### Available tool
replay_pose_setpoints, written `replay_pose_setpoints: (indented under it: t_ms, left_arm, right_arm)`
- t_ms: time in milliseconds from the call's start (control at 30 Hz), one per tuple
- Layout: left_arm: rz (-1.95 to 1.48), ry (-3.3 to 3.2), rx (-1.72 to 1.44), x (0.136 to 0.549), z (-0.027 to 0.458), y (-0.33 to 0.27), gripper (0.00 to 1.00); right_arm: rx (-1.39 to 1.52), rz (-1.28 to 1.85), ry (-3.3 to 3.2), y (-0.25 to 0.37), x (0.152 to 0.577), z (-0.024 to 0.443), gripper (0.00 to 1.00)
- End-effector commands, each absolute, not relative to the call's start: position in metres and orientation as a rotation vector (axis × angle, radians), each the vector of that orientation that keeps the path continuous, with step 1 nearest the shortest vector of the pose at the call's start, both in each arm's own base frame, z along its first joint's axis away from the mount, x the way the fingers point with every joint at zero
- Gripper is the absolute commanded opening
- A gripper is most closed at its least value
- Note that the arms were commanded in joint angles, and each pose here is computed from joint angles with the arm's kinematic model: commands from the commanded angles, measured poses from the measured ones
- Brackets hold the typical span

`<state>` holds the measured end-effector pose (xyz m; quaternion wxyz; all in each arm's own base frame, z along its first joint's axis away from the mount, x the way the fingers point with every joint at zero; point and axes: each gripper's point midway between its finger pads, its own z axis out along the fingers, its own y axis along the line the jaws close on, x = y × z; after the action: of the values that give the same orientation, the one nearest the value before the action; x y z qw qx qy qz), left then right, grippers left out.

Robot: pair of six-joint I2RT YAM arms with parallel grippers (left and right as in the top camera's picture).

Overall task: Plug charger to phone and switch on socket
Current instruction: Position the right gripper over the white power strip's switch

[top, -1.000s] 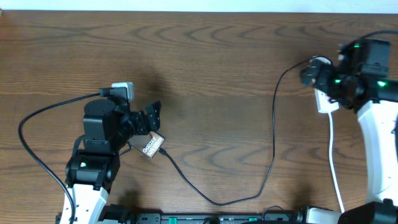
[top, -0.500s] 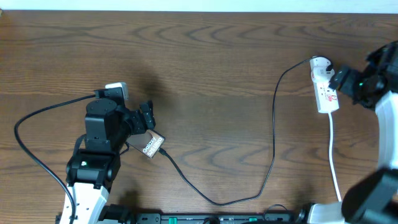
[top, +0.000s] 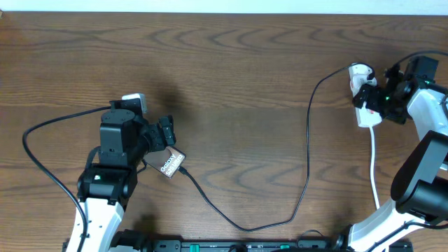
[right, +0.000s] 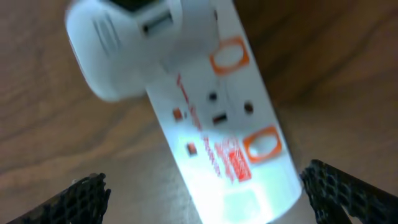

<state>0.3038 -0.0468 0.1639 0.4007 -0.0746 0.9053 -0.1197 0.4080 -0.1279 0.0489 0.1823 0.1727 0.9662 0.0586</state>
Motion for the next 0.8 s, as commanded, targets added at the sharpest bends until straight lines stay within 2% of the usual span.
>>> replay_pose_setpoints:
  t_ms: [0,333,767]
  left_arm:
    - [-0.296,2.280,-0.202,0.308,0.170,-0.046,0.93]
    - [-0.296,2.281,-0.202,0.308,0.169,-0.046,0.93]
    - [-0.300,2.284,-0.200,0.307,0.169,-0.046,0.94]
  right_arm:
    - [0.429,0.168,2.693,-0.131,0.417,0.051,0.99]
    - [0.082,0.389,2.648,-0.098,0.428,0.048,0.99]
    - [0.070,0.340,2.598,-0.115,0.443,0.036,0.99]
